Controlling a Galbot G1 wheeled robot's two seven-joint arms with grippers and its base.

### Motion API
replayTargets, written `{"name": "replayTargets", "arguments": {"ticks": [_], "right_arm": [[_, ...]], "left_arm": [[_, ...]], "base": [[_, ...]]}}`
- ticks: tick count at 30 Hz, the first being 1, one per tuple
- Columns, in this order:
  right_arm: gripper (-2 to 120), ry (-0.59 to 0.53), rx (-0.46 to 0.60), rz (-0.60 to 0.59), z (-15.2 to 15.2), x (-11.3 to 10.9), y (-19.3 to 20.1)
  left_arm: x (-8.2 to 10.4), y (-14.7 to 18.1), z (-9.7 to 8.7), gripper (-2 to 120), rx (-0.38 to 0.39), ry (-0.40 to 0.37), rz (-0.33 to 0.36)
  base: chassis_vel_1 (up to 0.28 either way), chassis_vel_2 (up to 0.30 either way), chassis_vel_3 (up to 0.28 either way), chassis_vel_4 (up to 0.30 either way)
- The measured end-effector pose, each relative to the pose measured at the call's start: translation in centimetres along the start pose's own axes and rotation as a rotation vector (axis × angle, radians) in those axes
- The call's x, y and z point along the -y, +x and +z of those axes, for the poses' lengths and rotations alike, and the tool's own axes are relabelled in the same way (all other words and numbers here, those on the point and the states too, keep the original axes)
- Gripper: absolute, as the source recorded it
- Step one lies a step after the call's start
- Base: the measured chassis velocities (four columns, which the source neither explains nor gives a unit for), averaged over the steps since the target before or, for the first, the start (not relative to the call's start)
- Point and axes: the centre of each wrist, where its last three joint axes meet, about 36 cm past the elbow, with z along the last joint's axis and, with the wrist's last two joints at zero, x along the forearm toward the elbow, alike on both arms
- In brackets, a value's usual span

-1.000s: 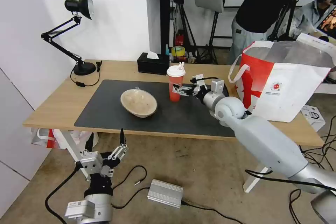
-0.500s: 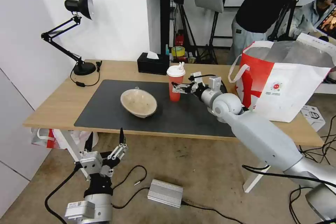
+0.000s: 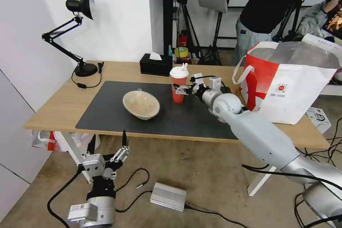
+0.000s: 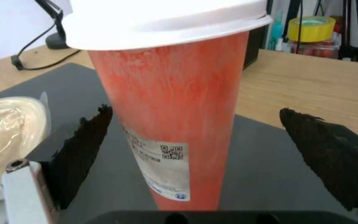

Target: Pick up the trash from the table and place it into the takeout bag.

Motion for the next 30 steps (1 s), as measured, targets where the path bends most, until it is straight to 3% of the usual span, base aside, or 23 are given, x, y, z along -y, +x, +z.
{"name": "replayTargets", "arguments": {"ticks": [30], "right_arm": [[100, 0.06, -0.03, 0.01, 1.1, 0.4, -1.4]], "left_arm": [[0.2, -0.1, 0.7, 100, -0.004, 0.006, 0.002]], "base": [[0.0, 0.0, 0.0, 0.0]]}}
